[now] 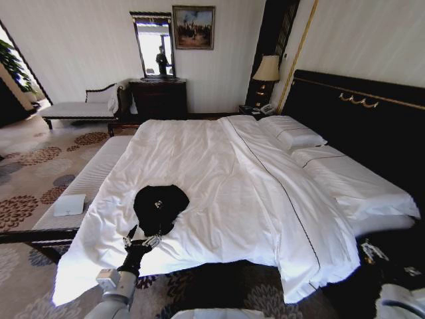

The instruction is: Fold the clothes on the bed.

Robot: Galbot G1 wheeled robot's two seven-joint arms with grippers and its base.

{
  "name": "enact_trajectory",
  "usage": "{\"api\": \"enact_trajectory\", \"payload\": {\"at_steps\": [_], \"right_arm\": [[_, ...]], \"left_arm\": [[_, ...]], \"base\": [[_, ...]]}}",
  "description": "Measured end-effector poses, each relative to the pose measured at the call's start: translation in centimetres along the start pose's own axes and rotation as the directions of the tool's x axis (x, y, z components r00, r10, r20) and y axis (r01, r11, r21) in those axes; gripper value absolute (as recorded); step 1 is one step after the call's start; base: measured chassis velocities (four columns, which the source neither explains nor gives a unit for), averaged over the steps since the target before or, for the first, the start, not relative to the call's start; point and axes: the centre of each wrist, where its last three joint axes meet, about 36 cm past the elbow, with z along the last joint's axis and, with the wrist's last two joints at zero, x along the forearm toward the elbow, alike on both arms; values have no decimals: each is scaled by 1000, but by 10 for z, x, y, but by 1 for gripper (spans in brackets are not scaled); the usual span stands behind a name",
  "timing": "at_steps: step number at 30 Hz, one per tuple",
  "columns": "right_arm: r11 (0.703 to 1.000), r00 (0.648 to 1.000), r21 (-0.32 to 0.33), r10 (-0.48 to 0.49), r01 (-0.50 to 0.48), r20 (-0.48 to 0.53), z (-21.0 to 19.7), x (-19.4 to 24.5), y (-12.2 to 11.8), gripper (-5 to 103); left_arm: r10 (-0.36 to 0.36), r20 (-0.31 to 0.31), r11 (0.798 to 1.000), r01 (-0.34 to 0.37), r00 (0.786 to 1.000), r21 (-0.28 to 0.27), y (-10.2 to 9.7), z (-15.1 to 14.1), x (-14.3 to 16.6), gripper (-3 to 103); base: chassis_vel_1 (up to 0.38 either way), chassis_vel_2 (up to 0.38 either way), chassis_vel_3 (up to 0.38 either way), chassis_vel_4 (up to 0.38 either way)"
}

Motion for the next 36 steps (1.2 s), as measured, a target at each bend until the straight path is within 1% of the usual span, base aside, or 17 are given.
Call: {"api": "enact_trajectory", "payload": {"at_steps": [1, 2, 3, 4, 7, 10, 15, 17, 18, 19, 21, 22, 23, 25, 26, 31, 36], "right_arm": [[1000, 1000, 2, -6, 6, -3, 1, 2, 2, 100], [1000, 999, 6, -29, 29, -14, 7, 10, 13, 100], [999, 999, 9, -38, 38, -20, 10, 15, 19, 100], [999, 999, 9, -38, 38, -20, 10, 15, 19, 100], [998, 998, 0, -60, 60, -30, 19, 24, 33, 100], [998, 997, -7, -68, 68, -39, 23, 29, 38, 100], [996, 995, -1, -88, 89, -49, 26, 36, 40, 100], [992, 991, -5, -124, 124, -41, 31, 44, 48, 100], [990, 989, -10, -144, 144, -39, 35, 51, 56, 100], [990, 989, -10, -144, 144, -39, 35, 51, 56, 100], [987, 986, -14, -163, 163, -42, 43, 60, 66, 100], [984, 982, -7, -181, 181, -47, 47, 64, 71, 100], [984, 982, -7, -181, 181, -47, 47, 64, 71, 100], [972, 971, 37, -232, 234, -59, 55, 72, 78, 100], [967, 967, 48, -248, 251, -61, 57, 74, 80, 100], [961, 961, 48, -269, 272, -64, 61, 76, 85, 100], [961, 961, 50, -269, 272, -66, 63, 76, 86, 100]], "left_arm": [[0, 0, 1000, 0, 1000, -1, 0, 0, 0, 100], [0, 1, 1000, 0, 1000, -2, 0, -1, 0, 100], [0, 1, 1000, 0, 1000, -2, 0, -1, 1, 100], [0, 1, 1000, 0, 1000, -2, 0, -1, 1, 100], [-4, 1, 1000, 4, 1000, -6, 1, -2, 2, 100], [-8, 0, 1000, 8, 1000, -8, 2, -2, 3, 100], [-11, 1, 1000, 11, 1000, -6, 3, -1, 3, 100], [-10, -4, 1000, 10, 1000, -4, 2, 1, 2, 100], [-9, -6, 1000, 9, 1000, -3, 1, 3, 1, 100], [-9, -6, 1000, 9, 1000, -3, 1, 3, 1, 100], [-6, -7, 1000, 6, 1000, -2, 0, 3, 0, 100], [-5, -6, 1000, 5, 1000, -2, 0, 3, 0, 100], [-5, -6, 1000, 5, 1000, -2, 0, 3, 0, 100], [-5, -6, 1000, 5, 1000, -3, 0, 3, 0, 100], [-7, -6, 1000, 7, 1000, -5, 1, 3, 0, 100], [-12, -7, 1000, 11, 1000, -7, 2, 3, 1, 100], [-13, -7, 1000, 13, 1000, -5, 2, 3, 1, 100]], "base": [[0, 0, 0, 0], [0, 0, 0, 0], [55, 49, -47, -79], [55, 49, -47, -79], [82, 92, -86, -107], [127, 116, -136, -151], [217, 233, -208, -201], [286, 273, -262, -263], [294, 266, -267, -272], [294, 266, -267, -272], [200, 222, -207, -231], [123, 178, -207, -135], [123, 178, -207, -135], [105, 41, -79, -61], [0, 0, 0, 0], [-32, -5, 20, 2], [-89, 25, 93, -32]]}}
